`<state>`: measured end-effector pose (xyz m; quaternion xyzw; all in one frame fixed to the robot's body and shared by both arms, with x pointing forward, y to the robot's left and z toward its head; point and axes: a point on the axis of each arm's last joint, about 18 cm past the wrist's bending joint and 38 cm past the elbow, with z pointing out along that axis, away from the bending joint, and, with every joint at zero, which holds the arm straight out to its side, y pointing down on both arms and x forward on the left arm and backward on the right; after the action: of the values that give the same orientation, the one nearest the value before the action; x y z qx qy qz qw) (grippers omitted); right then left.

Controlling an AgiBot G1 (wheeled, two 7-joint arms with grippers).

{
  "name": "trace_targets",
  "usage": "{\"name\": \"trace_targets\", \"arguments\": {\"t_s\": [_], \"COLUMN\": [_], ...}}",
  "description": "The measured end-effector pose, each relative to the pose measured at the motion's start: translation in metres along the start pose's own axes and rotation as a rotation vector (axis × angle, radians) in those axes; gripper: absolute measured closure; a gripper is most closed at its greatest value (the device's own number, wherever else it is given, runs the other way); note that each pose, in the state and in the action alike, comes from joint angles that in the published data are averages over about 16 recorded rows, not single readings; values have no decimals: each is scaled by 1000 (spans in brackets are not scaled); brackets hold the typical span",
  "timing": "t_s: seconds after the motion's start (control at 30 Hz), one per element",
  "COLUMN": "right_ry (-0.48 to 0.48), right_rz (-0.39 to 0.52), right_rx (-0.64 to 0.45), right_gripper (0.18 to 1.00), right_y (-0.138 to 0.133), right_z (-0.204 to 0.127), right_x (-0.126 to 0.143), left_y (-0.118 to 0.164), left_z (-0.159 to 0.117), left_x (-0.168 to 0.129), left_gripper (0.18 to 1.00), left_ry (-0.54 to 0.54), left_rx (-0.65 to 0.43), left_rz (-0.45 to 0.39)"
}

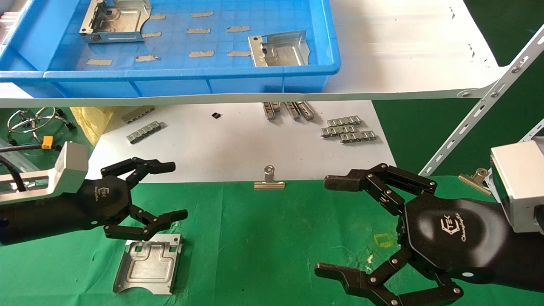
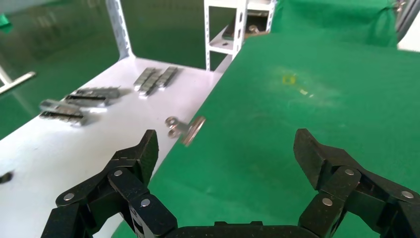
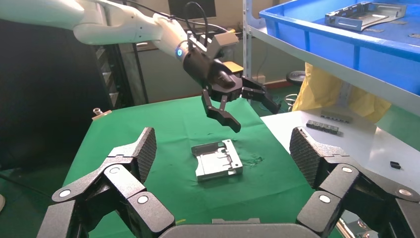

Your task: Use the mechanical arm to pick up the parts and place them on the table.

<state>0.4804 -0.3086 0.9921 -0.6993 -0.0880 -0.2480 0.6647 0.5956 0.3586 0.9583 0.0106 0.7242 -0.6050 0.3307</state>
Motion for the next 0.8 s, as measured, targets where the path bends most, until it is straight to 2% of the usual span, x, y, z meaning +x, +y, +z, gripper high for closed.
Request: {"name": "trace_targets", "arguments": {"t_s": [0.8], "right_ry": [0], "right_rz": [0], "right_rx": [0], "right_gripper": [178], "right_y": [0], "right_z": [0], "right_x": [0], "left_y": [-53], "left_z": [2], "left_x": [49], "left_gripper": [184], "left_ry": [120], "left_rx": [131], "left_rz": [-19]}}
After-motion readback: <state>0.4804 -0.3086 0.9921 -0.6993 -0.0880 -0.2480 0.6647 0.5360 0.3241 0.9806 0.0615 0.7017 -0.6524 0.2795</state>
